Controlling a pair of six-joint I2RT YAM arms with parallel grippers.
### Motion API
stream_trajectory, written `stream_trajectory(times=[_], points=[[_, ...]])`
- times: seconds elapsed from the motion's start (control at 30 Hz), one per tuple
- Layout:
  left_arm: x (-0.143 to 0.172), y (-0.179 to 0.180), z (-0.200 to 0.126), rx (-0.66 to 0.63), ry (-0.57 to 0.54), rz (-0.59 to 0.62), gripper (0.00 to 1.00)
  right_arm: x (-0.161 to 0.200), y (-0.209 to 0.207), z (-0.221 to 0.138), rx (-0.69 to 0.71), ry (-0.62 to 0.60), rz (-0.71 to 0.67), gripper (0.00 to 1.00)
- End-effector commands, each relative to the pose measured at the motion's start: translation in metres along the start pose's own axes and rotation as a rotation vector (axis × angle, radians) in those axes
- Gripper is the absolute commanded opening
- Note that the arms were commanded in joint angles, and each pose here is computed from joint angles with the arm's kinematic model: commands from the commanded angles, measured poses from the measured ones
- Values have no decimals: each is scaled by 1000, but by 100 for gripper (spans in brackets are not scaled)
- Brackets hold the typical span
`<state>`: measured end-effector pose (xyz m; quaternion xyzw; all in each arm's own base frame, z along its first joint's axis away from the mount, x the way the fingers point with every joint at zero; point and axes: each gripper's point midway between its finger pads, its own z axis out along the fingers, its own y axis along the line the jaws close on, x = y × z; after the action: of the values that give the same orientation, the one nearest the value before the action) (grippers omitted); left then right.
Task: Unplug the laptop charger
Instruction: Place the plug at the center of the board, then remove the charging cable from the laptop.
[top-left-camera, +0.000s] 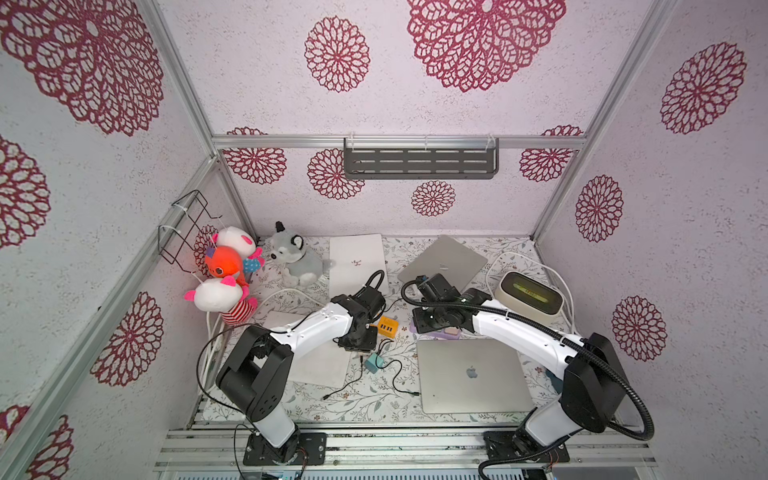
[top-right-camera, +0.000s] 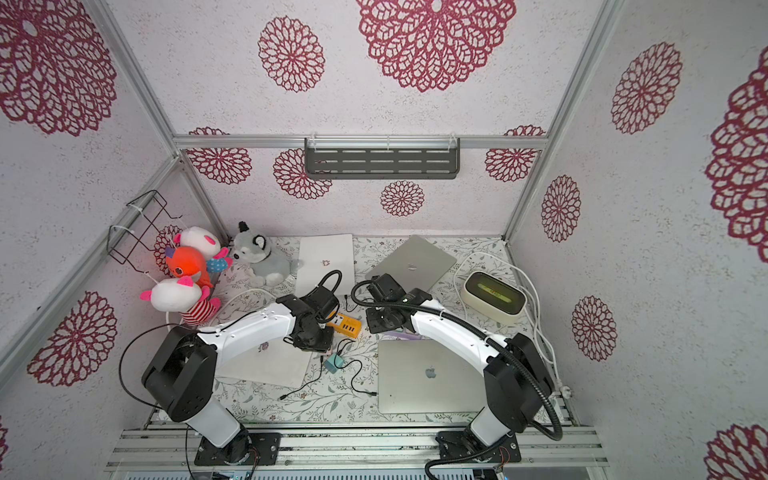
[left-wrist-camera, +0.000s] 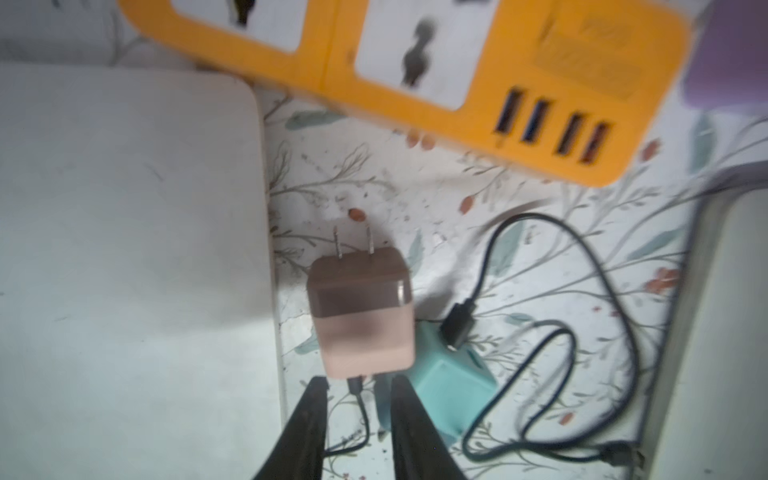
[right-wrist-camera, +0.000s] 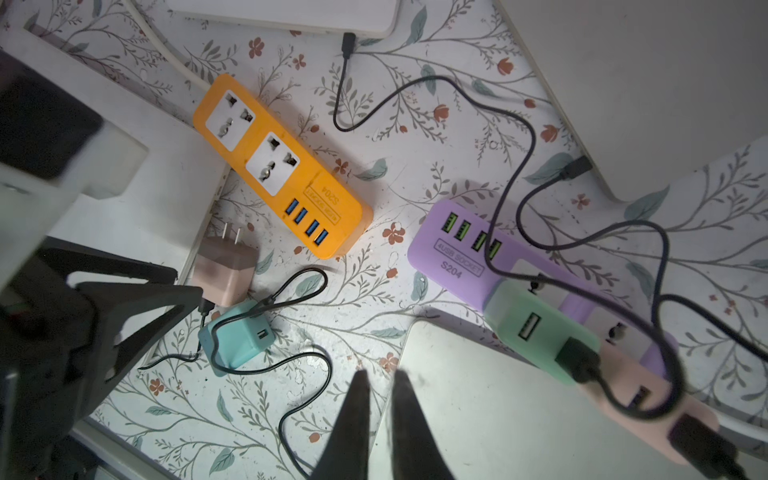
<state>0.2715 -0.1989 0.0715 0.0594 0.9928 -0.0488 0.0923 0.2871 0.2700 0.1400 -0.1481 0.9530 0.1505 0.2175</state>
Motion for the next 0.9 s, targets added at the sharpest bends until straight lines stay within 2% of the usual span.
stream_trajectory(times=[0.0, 0.13, 0.43, 0.6, 0.87], points=[[-37, -18, -45, 85, -135, -3, 31, -15, -5, -15, 11, -43, 28, 15], [-63, -19, -60, 110, -152, 4, 34, -21, -18, -18, 60, -49, 73, 17], [-117, -14, -60, 193, -172, -47, 36, -42, -20, -10, 84, -75, 109, 19], [-148, 7, -50, 227, -179, -108, 37, -60, -15, 14, 97, -66, 113, 20], [-179, 45, -37, 265, -180, -192, 38, -81, -8, 61, 111, -53, 114, 21]])
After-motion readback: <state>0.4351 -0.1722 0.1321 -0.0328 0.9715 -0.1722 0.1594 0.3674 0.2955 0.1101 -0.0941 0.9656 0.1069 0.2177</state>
